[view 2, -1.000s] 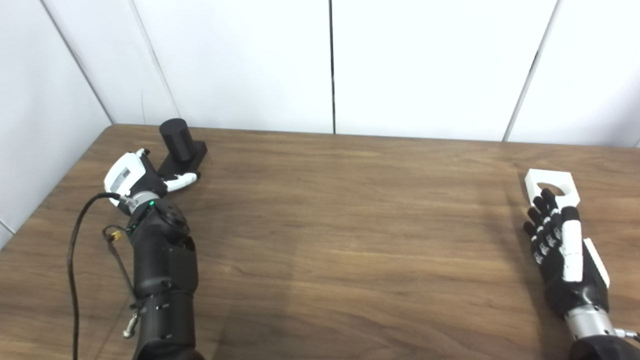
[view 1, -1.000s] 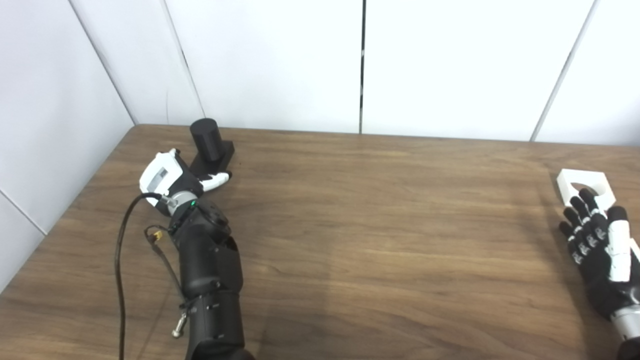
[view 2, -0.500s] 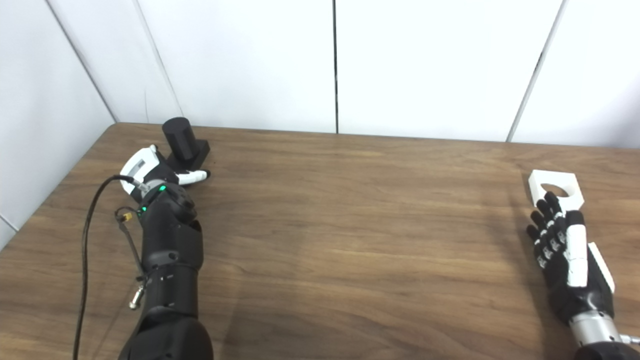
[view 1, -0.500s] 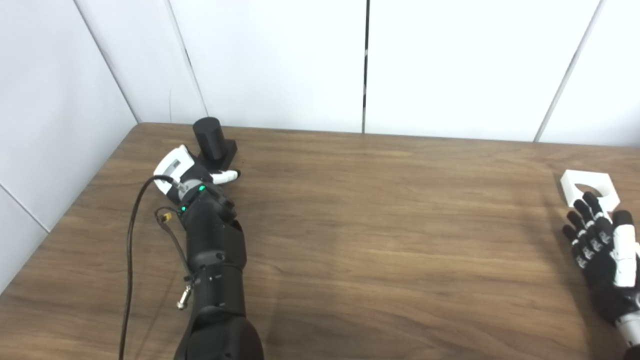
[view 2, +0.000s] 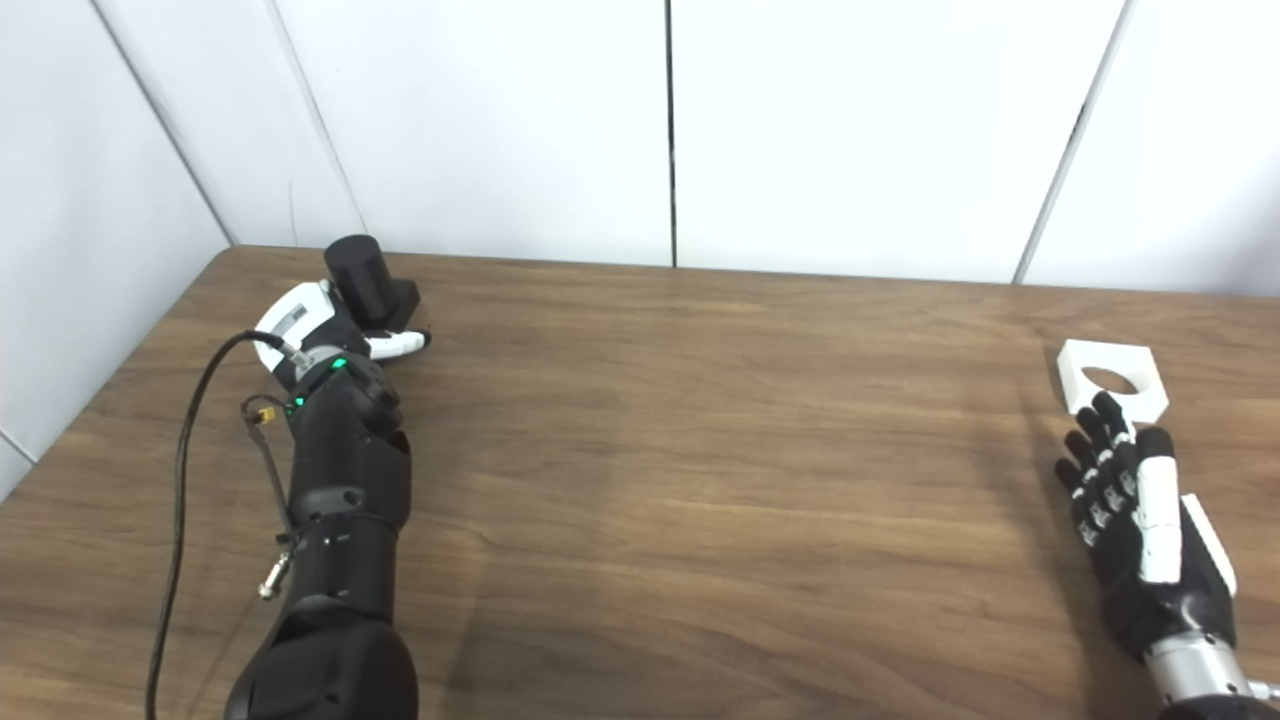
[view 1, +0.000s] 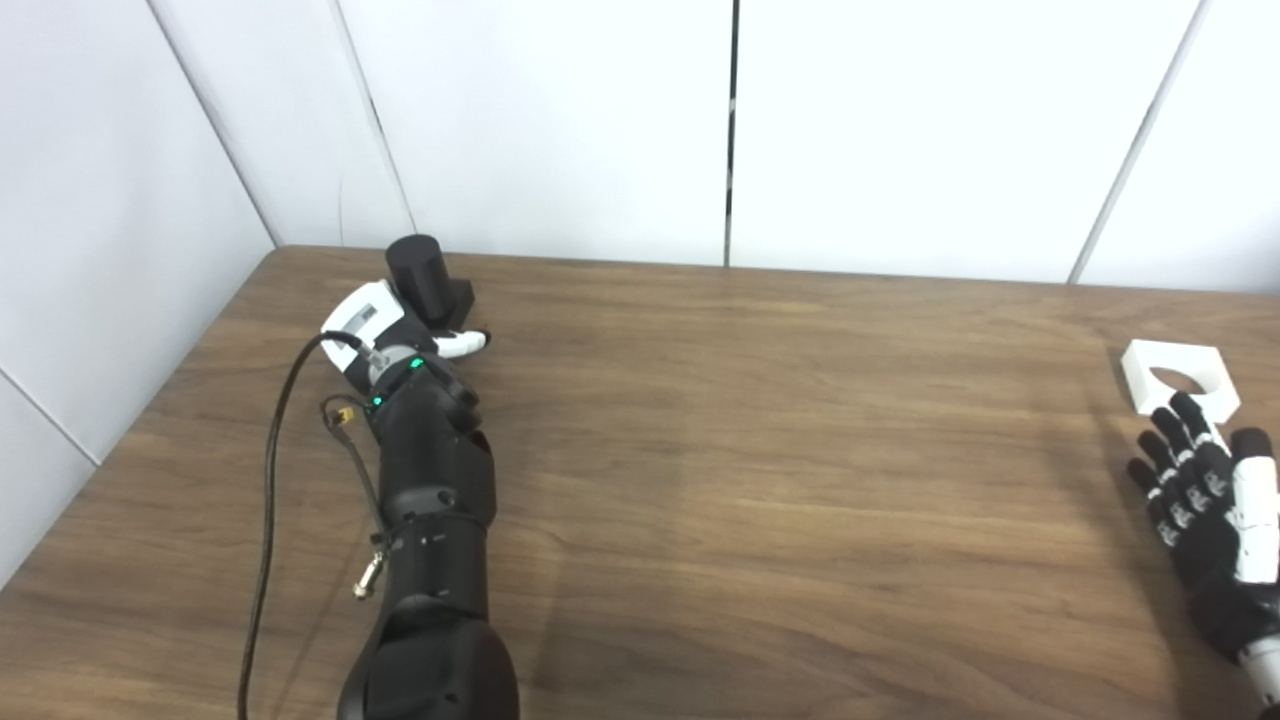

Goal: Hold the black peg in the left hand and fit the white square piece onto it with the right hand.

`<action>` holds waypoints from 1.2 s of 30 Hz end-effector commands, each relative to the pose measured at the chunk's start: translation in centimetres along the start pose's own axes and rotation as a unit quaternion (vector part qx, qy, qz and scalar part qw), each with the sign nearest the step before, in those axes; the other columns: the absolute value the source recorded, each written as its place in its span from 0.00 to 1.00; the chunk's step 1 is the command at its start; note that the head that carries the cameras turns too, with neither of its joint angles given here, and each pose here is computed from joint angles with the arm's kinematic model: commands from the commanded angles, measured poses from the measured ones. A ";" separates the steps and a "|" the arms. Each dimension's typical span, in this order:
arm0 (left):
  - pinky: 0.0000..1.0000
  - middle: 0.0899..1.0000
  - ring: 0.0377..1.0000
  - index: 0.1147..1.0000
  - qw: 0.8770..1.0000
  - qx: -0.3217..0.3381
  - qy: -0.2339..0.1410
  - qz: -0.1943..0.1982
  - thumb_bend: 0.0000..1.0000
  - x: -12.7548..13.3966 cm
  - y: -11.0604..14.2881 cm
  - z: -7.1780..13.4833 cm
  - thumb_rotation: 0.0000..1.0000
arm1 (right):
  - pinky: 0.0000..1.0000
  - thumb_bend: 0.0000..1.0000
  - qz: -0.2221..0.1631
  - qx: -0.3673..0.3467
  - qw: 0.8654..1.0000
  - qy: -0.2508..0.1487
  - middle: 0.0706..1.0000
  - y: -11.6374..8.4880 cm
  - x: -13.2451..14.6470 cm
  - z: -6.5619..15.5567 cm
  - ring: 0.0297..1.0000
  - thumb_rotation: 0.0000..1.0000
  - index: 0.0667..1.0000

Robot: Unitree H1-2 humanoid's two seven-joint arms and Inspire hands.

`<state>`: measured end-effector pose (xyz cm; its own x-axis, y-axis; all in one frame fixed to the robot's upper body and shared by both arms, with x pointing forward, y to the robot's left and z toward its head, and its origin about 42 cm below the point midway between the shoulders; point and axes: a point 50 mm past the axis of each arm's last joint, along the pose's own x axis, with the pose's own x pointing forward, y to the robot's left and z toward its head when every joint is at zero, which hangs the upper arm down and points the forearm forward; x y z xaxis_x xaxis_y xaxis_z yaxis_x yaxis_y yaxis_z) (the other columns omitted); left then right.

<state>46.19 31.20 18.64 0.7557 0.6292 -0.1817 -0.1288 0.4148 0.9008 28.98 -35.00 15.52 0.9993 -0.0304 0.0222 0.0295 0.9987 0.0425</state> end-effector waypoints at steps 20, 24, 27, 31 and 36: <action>1.00 1.00 1.00 0.76 0.999 -0.005 -0.007 0.044 0.76 2.1 3.9 0.8 0.31 | 1.00 0.63 0.015 -0.012 0.999 -0.027 1.00 -0.7 0.2 2.1 1.00 1.00 1.00; 1.00 1.00 1.00 0.79 0.999 -0.004 -0.005 0.044 0.76 2.1 3.8 0.6 0.29 | 1.00 0.62 0.018 -0.015 0.999 -0.027 1.00 -0.8 0.1 2.3 1.00 1.00 1.00; 1.00 1.00 1.00 0.76 0.999 -0.012 -0.006 0.046 0.75 1.9 3.7 0.4 0.26 | 1.00 0.62 0.023 -0.016 0.999 -0.031 1.00 -0.8 0.1 2.4 1.00 1.00 1.00; 0.99 1.00 1.00 0.74 0.999 -0.010 -0.009 0.050 0.75 1.9 3.5 0.2 0.22 | 1.00 0.62 0.023 -0.016 0.999 -0.029 1.00 -0.8 0.2 2.5 1.00 1.00 1.00; 0.98 0.99 1.00 0.68 0.999 0.000 -0.015 0.052 0.73 1.9 3.1 0.1 0.18 | 1.00 0.62 0.022 -0.020 0.999 -0.030 1.00 -0.9 0.3 2.7 1.00 1.00 1.00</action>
<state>46.57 32.74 18.58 0.7593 0.6285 -0.1687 -0.1339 0.4046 0.9046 28.49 -35.68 15.92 0.9999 -0.0061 0.0091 0.0058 0.9997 0.0257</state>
